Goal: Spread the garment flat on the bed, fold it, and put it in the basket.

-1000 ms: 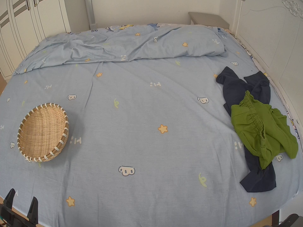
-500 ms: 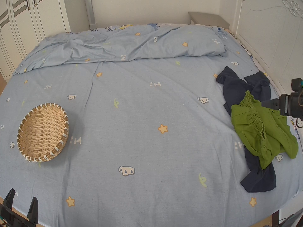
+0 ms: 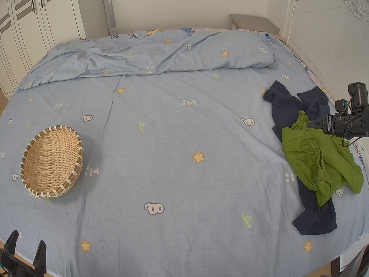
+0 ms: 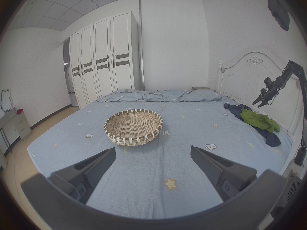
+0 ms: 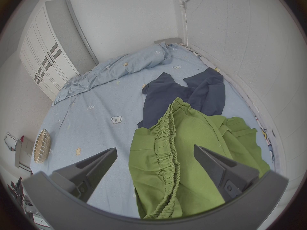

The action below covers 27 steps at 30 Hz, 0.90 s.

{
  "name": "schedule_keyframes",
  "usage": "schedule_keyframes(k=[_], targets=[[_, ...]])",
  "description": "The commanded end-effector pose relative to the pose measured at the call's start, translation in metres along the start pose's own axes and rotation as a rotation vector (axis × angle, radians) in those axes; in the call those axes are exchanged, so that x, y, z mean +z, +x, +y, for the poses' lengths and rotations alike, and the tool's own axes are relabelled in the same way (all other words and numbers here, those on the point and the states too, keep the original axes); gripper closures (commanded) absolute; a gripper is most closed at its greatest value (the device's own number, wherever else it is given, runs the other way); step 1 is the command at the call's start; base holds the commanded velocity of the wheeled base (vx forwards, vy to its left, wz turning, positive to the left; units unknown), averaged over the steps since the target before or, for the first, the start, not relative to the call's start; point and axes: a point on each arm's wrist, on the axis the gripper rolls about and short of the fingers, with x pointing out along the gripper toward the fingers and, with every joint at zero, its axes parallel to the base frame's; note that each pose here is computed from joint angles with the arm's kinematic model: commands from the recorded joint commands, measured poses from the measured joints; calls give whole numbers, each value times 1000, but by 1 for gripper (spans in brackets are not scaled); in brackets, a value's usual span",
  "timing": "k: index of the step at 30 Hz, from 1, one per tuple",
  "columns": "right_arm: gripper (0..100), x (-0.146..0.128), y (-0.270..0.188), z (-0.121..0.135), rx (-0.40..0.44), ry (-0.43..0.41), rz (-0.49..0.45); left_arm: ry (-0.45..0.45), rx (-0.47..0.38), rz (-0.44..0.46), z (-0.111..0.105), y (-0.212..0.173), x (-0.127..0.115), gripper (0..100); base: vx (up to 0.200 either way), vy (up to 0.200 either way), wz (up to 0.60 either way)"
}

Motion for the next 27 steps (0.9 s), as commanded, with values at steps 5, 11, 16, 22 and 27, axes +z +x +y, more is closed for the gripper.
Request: schedule_keyframes(k=[5,11,16,22,27], targets=[[0,-4,33,-11,52,23,51,1,1,17,0,1,-5,0,0,0,0],[0,-4,46,-15,57,30,68,1,1,17,0,1,-5,0,0,0,0],[0,-7,57,-18,59,39,87,1,1,17,0,1,-5,0,0,0,0],[0,-9,68,-21,60,44,101,1,1,17,0,1,-5,0,0,0,0],[100,-12,75,-23,90,51,114,1,1,17,0,1,-5,0,0,0,0]])
